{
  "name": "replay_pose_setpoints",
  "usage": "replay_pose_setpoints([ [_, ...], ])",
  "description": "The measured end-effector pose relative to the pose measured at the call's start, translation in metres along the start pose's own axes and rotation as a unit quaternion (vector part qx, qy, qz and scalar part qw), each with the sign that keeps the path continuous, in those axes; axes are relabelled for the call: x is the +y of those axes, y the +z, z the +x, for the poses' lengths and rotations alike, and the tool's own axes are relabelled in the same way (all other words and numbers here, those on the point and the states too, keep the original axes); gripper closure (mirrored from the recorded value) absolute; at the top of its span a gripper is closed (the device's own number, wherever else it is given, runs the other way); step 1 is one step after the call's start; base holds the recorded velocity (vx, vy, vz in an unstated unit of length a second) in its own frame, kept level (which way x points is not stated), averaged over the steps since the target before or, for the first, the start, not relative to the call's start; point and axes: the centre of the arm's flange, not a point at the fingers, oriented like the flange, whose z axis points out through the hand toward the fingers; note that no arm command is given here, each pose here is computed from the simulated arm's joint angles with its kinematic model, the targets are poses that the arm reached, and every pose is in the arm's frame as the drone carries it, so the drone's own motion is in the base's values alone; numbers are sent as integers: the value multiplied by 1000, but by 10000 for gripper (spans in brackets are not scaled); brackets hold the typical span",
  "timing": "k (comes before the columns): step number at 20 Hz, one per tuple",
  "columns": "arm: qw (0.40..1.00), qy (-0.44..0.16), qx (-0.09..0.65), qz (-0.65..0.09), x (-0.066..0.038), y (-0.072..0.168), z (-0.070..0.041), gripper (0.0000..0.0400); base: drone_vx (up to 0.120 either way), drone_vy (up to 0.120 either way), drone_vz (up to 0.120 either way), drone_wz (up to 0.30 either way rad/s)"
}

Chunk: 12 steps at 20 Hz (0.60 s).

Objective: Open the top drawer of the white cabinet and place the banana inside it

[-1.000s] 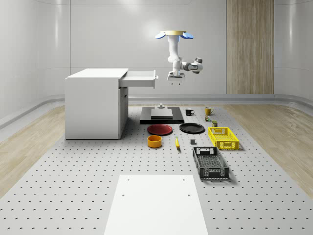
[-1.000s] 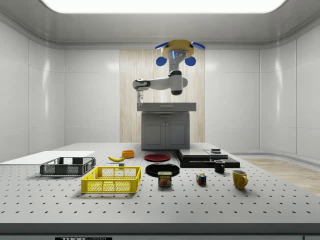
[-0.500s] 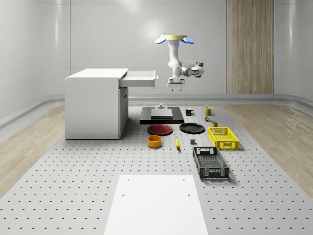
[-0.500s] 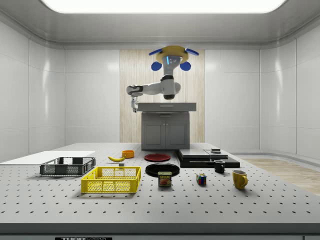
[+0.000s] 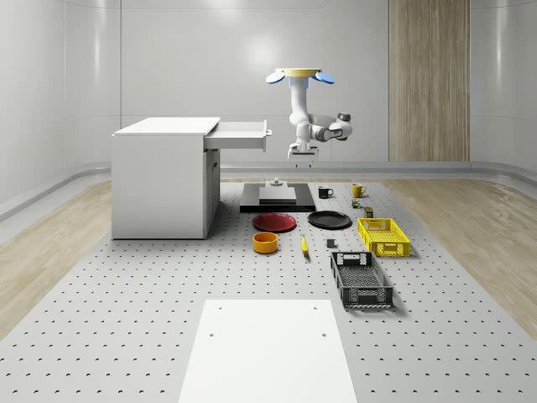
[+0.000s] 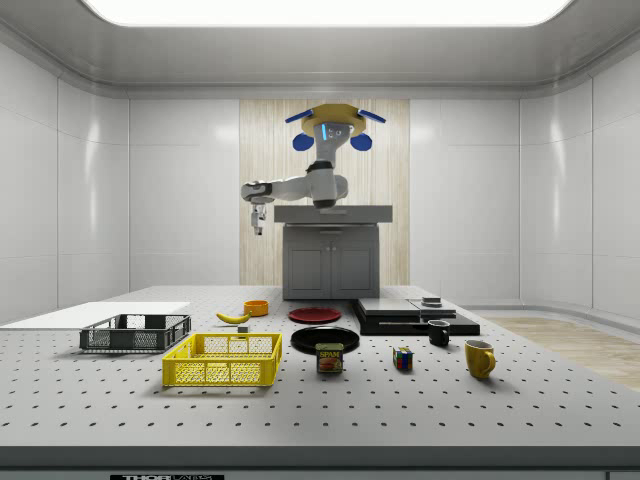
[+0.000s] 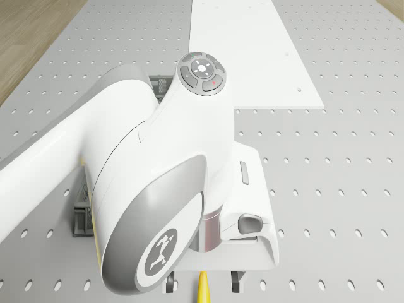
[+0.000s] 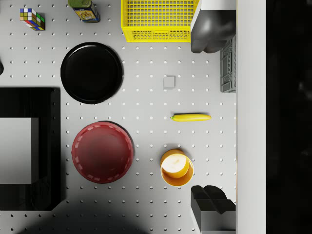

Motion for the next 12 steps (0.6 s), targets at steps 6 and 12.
replay_pose_setpoints([
  [6, 1000, 0, 0, 0, 0, 0, 0, 0, 120, 0, -120, 0],
  [12, 1000, 0, 0, 0, 0, 0, 0, 0, 120, -53, -120, 0],
])
